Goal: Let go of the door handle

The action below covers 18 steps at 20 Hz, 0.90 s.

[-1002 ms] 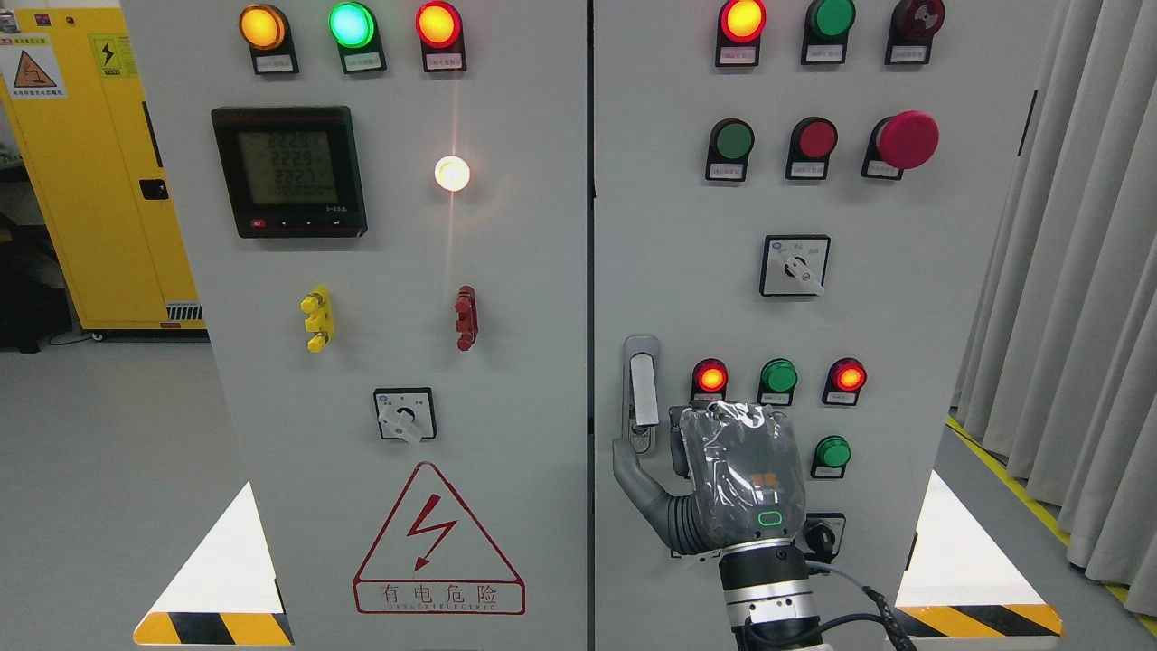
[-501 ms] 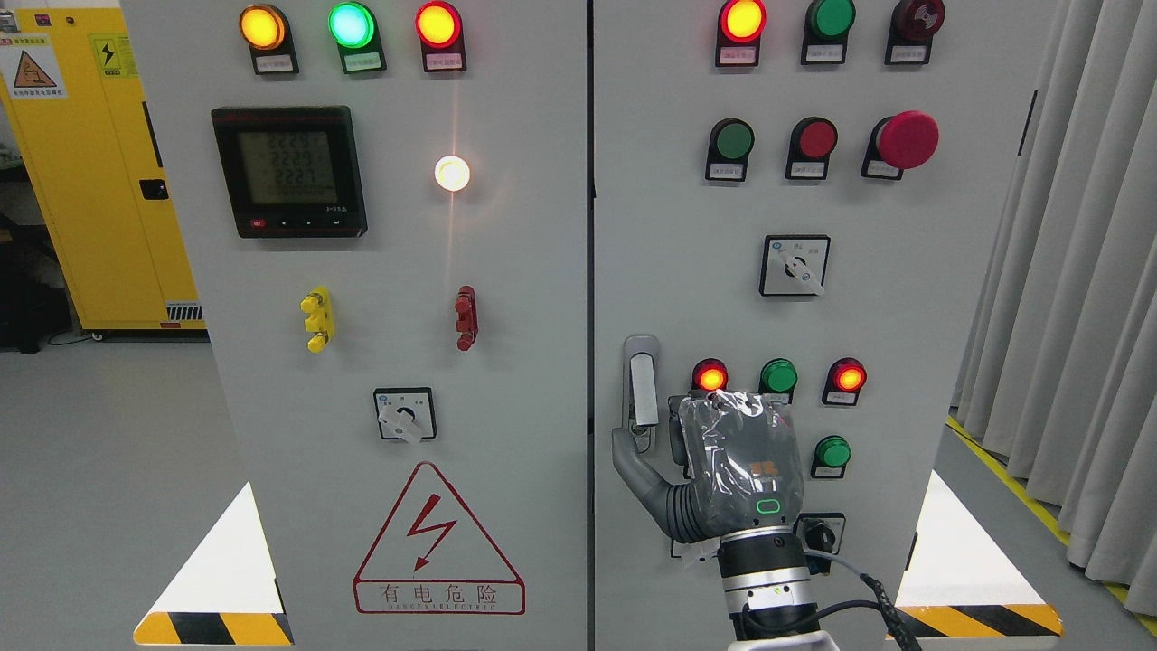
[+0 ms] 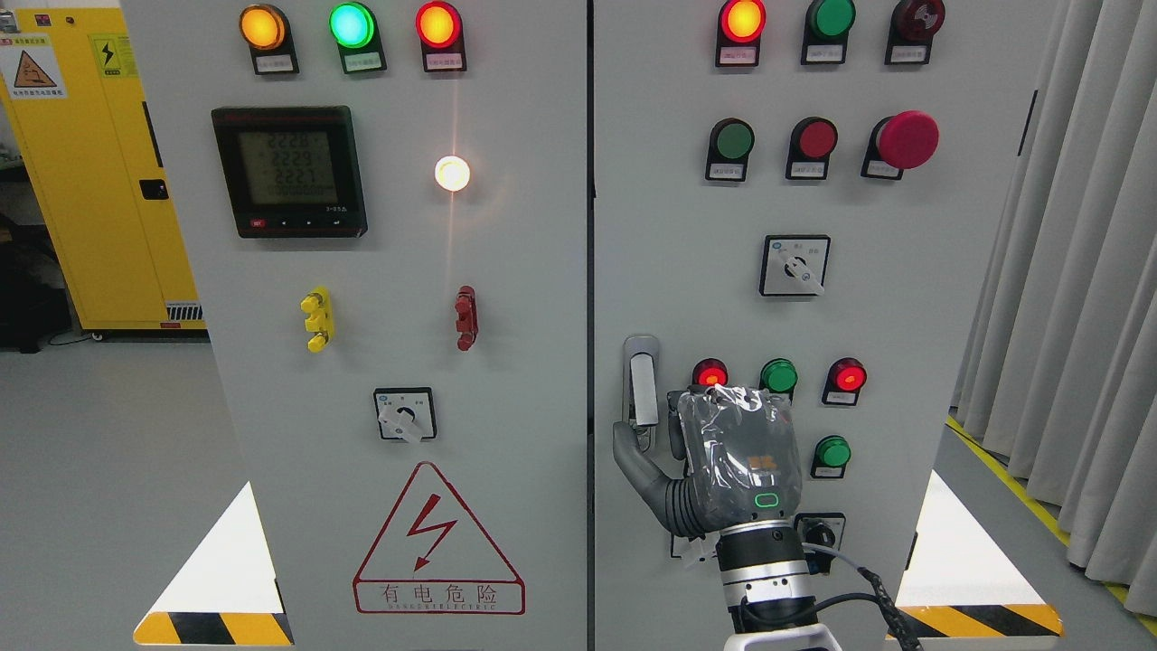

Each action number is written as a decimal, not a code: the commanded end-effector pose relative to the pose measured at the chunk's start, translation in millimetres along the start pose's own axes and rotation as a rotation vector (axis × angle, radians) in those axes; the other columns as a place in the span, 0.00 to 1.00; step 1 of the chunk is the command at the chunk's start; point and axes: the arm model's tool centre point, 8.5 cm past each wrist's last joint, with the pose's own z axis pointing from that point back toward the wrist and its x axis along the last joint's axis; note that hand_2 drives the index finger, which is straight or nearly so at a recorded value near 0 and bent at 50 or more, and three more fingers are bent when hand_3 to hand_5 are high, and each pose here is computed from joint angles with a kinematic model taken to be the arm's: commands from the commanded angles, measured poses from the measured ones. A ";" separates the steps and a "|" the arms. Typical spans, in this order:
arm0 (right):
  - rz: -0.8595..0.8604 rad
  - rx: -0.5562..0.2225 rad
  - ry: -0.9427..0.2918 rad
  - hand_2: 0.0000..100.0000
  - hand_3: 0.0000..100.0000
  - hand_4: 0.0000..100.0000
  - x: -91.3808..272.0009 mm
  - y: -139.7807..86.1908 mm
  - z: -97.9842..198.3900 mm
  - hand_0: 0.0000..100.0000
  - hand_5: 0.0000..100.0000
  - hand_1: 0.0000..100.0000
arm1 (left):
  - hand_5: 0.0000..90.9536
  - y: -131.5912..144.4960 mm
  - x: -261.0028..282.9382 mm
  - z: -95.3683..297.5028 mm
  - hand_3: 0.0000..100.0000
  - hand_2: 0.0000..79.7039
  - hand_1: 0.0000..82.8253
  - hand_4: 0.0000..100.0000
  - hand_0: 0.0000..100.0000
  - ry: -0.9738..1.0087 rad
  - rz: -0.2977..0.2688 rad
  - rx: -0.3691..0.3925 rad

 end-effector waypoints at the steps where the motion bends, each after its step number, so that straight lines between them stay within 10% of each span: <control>1: -0.001 -0.002 0.006 0.94 1.00 1.00 -0.8 1.1 -0.9 0.39 1.00 0.31 | 0.00 0.0 0.1 0.0 0.00 0.00 0.67 0.00 0.12 -0.001 0.000 0.000; 18: -0.003 -0.003 0.014 0.94 1.00 1.00 -1.5 0.6 -0.9 0.51 1.00 0.34 | 0.00 0.0 0.1 0.0 0.00 0.00 0.67 0.00 0.12 -0.001 0.000 0.000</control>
